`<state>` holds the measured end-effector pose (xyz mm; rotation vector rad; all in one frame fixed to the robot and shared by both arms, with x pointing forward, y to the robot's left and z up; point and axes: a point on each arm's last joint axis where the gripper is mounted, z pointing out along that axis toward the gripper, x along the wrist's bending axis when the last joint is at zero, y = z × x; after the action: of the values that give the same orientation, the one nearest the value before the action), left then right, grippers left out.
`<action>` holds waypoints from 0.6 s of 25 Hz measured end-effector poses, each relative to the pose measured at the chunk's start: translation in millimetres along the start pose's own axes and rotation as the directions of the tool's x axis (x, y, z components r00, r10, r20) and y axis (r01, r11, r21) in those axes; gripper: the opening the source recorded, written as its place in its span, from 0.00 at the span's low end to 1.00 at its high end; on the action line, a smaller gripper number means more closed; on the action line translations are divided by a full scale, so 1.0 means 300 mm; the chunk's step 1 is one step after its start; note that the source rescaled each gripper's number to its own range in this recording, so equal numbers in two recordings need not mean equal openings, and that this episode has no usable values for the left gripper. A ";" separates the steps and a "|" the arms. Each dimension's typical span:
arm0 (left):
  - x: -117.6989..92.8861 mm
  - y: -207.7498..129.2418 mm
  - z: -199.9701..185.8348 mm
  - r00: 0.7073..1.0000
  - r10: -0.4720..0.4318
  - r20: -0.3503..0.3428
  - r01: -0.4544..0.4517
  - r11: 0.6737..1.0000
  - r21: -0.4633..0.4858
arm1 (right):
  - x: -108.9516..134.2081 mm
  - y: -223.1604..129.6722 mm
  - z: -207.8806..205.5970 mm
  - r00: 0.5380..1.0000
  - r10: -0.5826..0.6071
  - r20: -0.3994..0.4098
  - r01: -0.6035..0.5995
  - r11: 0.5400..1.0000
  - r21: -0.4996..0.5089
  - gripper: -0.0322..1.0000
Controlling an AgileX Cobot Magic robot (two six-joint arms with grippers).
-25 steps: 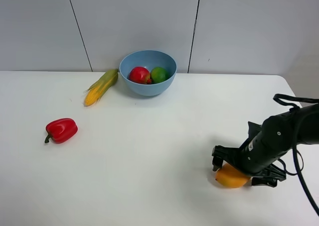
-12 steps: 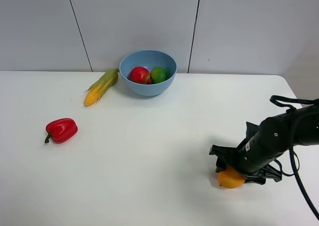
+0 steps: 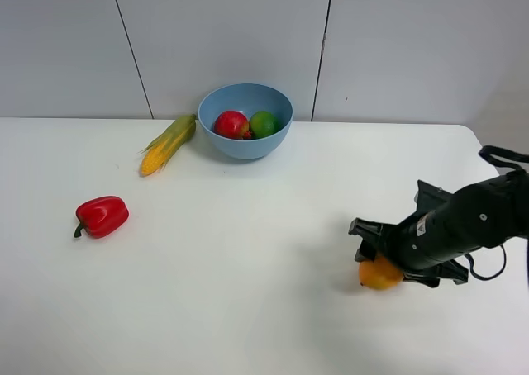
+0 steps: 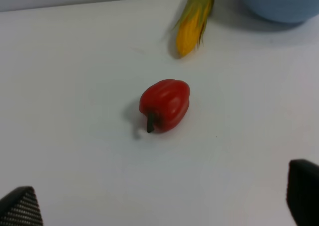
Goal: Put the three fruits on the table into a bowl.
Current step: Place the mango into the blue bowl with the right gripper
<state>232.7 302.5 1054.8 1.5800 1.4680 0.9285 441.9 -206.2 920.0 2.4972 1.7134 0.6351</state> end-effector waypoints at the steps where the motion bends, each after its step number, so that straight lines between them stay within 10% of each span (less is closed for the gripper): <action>1: 0.000 0.000 0.000 1.000 0.000 0.000 0.000 1.000 0.000 | 0.007 0.007 -0.017 1.000 0.000 -0.027 -0.001 1.000 -0.028 0.03; 15: 0.000 0.000 0.000 1.000 0.000 0.000 0.000 1.000 0.000 | 0.395 0.375 -0.230 0.927 -0.264 -0.267 0.141 0.903 -0.405 0.03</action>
<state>232.7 302.5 1054.8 1.5800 1.4680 0.9285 552.6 -155.7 1049.3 1.9990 1.7089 1.2649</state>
